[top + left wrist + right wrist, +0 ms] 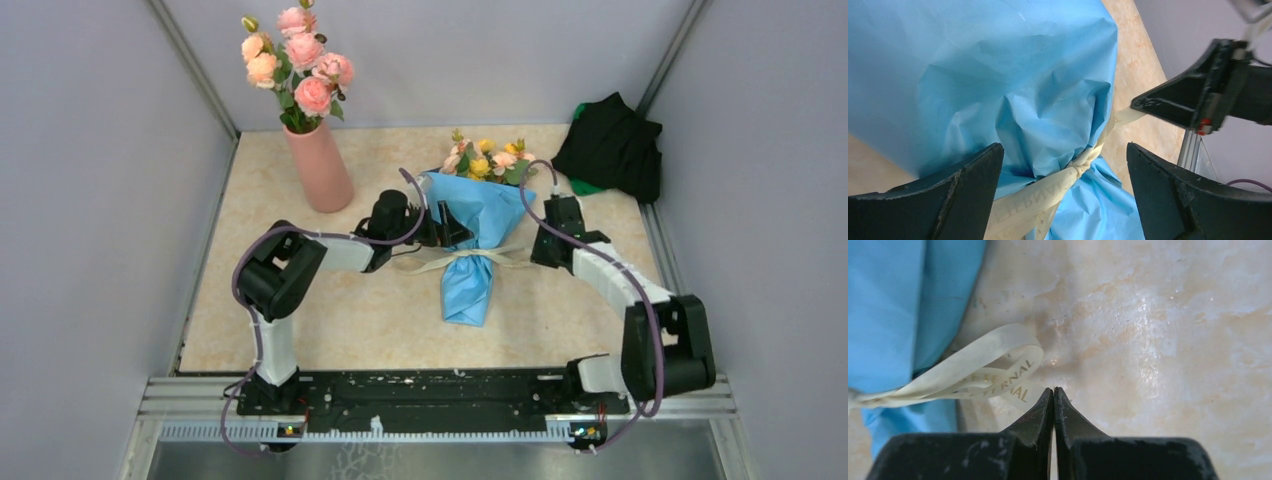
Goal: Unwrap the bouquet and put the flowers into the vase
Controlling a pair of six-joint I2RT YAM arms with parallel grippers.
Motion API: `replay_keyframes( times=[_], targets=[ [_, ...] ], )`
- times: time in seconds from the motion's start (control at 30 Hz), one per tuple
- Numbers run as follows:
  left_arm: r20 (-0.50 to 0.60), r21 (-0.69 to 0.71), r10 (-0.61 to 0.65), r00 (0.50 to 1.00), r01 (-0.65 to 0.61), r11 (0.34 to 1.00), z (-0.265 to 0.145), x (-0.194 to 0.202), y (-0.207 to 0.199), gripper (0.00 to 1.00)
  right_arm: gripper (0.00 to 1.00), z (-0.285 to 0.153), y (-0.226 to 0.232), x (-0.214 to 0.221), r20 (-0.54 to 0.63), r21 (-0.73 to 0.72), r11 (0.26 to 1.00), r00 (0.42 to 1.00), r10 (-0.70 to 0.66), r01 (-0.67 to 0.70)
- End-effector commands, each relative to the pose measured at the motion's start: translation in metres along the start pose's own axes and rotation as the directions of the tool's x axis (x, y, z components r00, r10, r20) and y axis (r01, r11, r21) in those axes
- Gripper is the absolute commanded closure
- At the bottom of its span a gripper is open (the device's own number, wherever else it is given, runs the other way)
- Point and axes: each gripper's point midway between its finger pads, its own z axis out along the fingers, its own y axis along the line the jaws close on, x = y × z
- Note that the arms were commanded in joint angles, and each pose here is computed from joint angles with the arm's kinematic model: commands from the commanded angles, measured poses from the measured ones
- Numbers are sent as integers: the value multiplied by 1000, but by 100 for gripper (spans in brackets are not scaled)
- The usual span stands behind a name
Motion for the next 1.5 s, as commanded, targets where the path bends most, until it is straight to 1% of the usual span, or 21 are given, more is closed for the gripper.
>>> replay_keyframes(
  times=[0.0, 0.07, 0.13, 0.2, 0.3, 0.47, 0.6, 0.67, 0.8, 0.87, 0.97, 1.1, 1.23, 1.47],
  targets=[
    [37, 66, 36, 999, -38, 997, -7, -25, -30, 1, 100, -53, 18, -46, 159, -90, 995, 986, 50, -36],
    [23, 107, 51, 998, -54, 993, -9, -31, -47, 1, 100, -74, 19, -58, 207, -104, 994, 977, 56, -35],
    [3, 100, 93, 996, -93, 991, -9, -35, -62, 1, 100, -89, 19, -66, 240, -109, 993, 969, 59, -34],
    [-35, 67, 141, 989, -139, 988, -8, -30, -74, 1, 100, -100, 17, -71, 266, -107, 994, 962, 60, -33],
    [-31, 106, 194, 980, -190, 976, -3, -33, -97, 1, 100, -109, 17, -74, 284, -117, 993, 957, 62, -29],
    [-53, 205, 184, 981, -170, 964, 17, -31, -108, 1, 100, -111, 24, -69, 274, -159, 987, 960, 65, -21],
    [-46, 309, 162, 986, -141, 941, 31, -27, -116, 1, 100, -112, 19, -66, 278, -141, 990, 959, 51, -12],
    [-59, 344, 137, 989, -108, 933, 40, -20, -109, 1, 100, -114, 18, -64, 279, -139, 990, 959, 50, -11],
    [-98, 405, 46, 994, -2, 915, 49, -12, -88, 1, 100, -115, 20, -60, 277, -164, 987, 960, 49, -3],
    [-118, 402, 0, 993, 47, 915, 50, -7, -74, 1, 100, -116, 21, -59, 279, -166, 986, 959, 47, 0],
    [-148, 360, -44, 988, 95, 928, 51, 4, -49, 1, 100, -118, 20, -62, 288, -164, 986, 956, 48, 0],
    [-179, 319, -74, 981, 129, 939, 48, 15, -27, 1, 100, -125, 22, -70, 322, -178, 984, 944, 73, -15],
    [-179, 295, -91, 980, 142, 945, 45, 18, -16, 1, 100, -133, 22, -81, 364, -186, 981, 925, 111, -45],
    [-183, 247, -120, 976, 164, 955, 48, 21, 4, 1, 100, -164, 16, -107, 439, -169, 984, 890, 123, -53]
  ],
)
